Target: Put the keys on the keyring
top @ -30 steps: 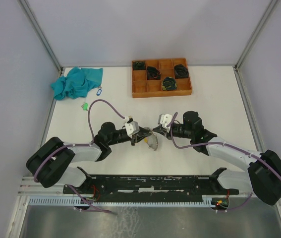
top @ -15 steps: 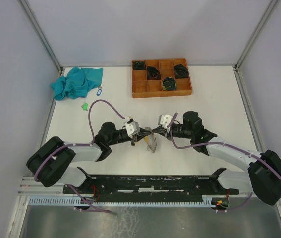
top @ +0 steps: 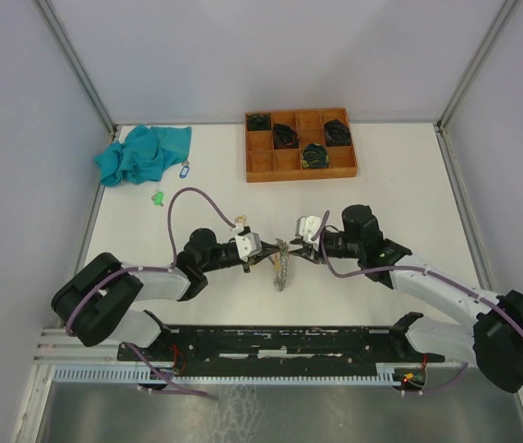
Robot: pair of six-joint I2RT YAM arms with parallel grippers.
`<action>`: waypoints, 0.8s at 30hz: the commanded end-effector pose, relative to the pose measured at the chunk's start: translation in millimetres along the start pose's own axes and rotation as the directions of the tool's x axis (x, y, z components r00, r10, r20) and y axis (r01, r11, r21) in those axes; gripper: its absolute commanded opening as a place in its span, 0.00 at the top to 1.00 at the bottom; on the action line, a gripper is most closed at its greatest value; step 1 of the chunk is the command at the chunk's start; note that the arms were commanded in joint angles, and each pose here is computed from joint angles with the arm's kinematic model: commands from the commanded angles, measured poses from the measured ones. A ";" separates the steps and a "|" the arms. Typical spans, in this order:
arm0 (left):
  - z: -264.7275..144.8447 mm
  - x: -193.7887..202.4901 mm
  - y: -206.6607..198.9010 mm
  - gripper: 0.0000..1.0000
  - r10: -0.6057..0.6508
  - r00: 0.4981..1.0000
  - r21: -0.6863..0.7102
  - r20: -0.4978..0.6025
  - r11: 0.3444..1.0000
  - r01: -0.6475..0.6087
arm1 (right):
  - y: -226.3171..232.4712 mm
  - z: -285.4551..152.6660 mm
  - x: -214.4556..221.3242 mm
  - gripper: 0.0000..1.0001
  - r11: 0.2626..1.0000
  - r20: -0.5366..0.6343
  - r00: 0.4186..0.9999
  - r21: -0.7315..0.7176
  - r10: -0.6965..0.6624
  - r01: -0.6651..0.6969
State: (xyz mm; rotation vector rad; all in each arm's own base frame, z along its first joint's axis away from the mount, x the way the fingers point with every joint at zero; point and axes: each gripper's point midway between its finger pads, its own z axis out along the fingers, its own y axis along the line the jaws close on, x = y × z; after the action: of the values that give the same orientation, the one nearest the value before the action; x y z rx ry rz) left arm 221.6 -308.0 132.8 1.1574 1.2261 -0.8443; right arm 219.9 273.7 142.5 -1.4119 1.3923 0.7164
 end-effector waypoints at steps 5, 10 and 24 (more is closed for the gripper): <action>-3.4 -12.1 -4.6 0.97 0.234 0.972 0.042 0.029 0.971 -0.235 | -2.4 -12.7 -18.7 0.61 0.991 0.011 0.991 -0.029 -0.130 0.131; -4.0 -13.6 -7.4 0.97 0.292 0.956 0.036 0.025 0.956 -0.293 | 0.8 -6.7 -16.5 0.60 0.979 -0.002 0.984 -0.106 -0.177 0.176; -1.1 -15.2 -11.6 0.97 0.345 0.938 0.028 0.008 0.938 -0.345 | 3.1 6.3 -14.2 0.63 0.944 0.044 0.959 -0.174 -0.278 0.282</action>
State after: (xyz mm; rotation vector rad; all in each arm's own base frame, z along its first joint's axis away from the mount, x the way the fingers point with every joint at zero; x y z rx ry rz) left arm 203.1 -309.2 124.6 1.3647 1.0643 -0.6644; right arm 211.6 273.9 132.9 -1.6873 1.2081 0.6727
